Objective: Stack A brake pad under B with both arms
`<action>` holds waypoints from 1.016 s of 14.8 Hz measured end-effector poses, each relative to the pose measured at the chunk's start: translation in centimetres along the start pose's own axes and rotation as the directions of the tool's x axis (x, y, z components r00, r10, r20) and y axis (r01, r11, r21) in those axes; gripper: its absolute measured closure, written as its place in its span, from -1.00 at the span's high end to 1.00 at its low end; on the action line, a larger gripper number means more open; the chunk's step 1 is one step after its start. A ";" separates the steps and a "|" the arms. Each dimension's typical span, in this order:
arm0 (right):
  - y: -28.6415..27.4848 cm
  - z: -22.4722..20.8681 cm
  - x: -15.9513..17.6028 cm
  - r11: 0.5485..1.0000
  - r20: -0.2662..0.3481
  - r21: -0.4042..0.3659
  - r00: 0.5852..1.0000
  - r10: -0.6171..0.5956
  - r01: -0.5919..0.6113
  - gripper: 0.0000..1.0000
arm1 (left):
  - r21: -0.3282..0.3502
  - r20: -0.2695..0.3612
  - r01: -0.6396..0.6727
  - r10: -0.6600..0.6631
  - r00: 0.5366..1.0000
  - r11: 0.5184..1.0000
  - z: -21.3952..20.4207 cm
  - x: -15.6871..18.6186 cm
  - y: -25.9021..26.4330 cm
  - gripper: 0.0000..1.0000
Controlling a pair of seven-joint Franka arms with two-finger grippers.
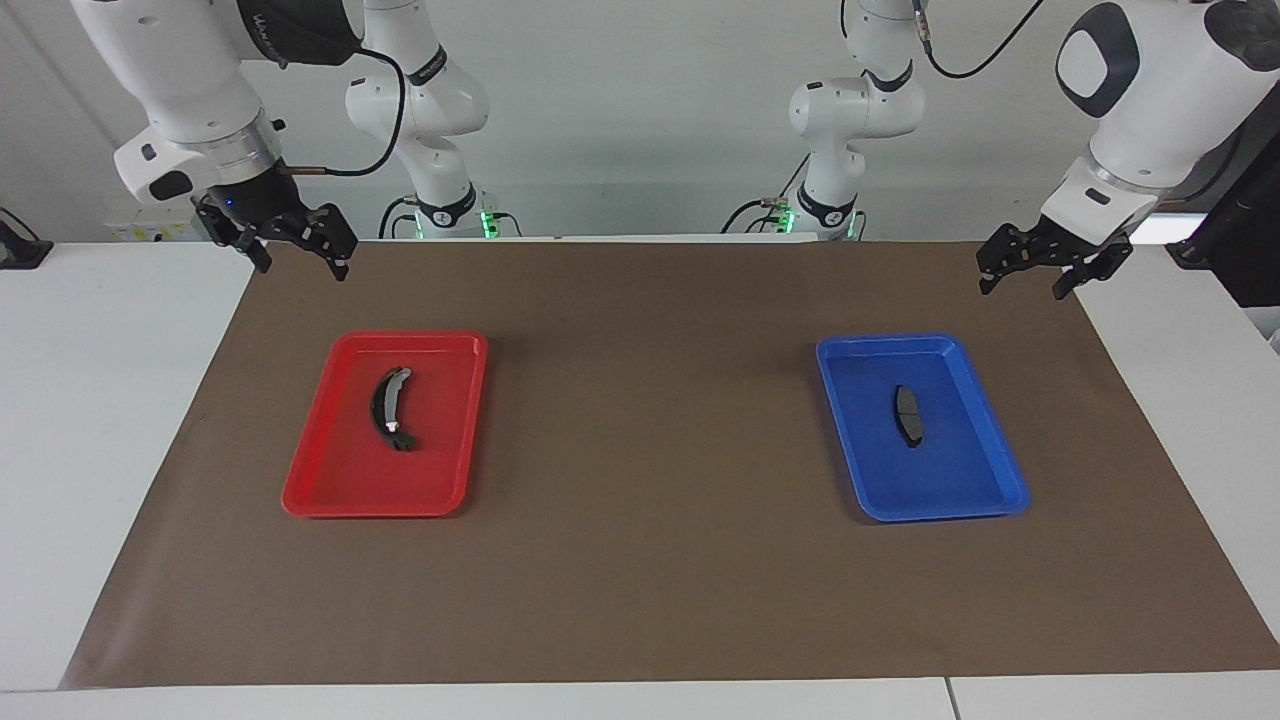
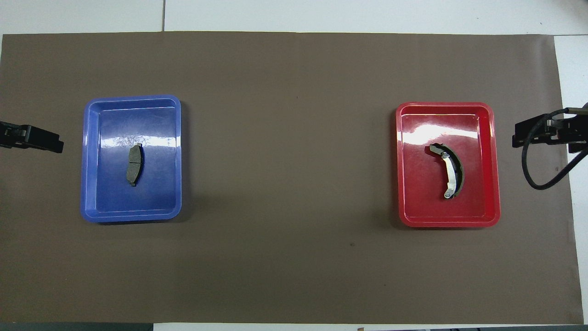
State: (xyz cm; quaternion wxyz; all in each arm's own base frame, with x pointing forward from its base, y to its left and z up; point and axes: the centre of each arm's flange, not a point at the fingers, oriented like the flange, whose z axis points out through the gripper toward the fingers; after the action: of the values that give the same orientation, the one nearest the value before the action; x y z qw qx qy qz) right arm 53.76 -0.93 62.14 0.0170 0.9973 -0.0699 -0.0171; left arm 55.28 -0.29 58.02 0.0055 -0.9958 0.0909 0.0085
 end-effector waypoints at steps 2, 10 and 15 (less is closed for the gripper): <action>0.0 0.0 0.0 1.000 0.000 0.000 1.000 0.000 0.000 1.00 | 0.004 -0.030 -0.009 0.009 1.000 1.000 2.5 0.0 1.0 1.00; 0.0 0.0 0.0 1.000 0.000 0.000 1.000 0.000 0.000 1.00 | 0.009 -0.064 -0.017 0.017 0.998 1.000 17.6 -0.2 2.6 0.96; -0.1 1.4 0.2 1.000 -0.006 0.002 1.000 -0.002 0.002 1.00 | 0.006 -0.054 0.018 -0.017 0.998 1.000 24.9 -0.7 3.5 0.76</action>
State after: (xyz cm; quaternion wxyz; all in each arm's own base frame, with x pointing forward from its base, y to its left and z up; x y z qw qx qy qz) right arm 53.92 -0.86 60.73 0.0164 0.9974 -0.0687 -0.0140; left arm 53.54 -3.28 33.15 0.0065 -0.9964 0.0823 -0.0187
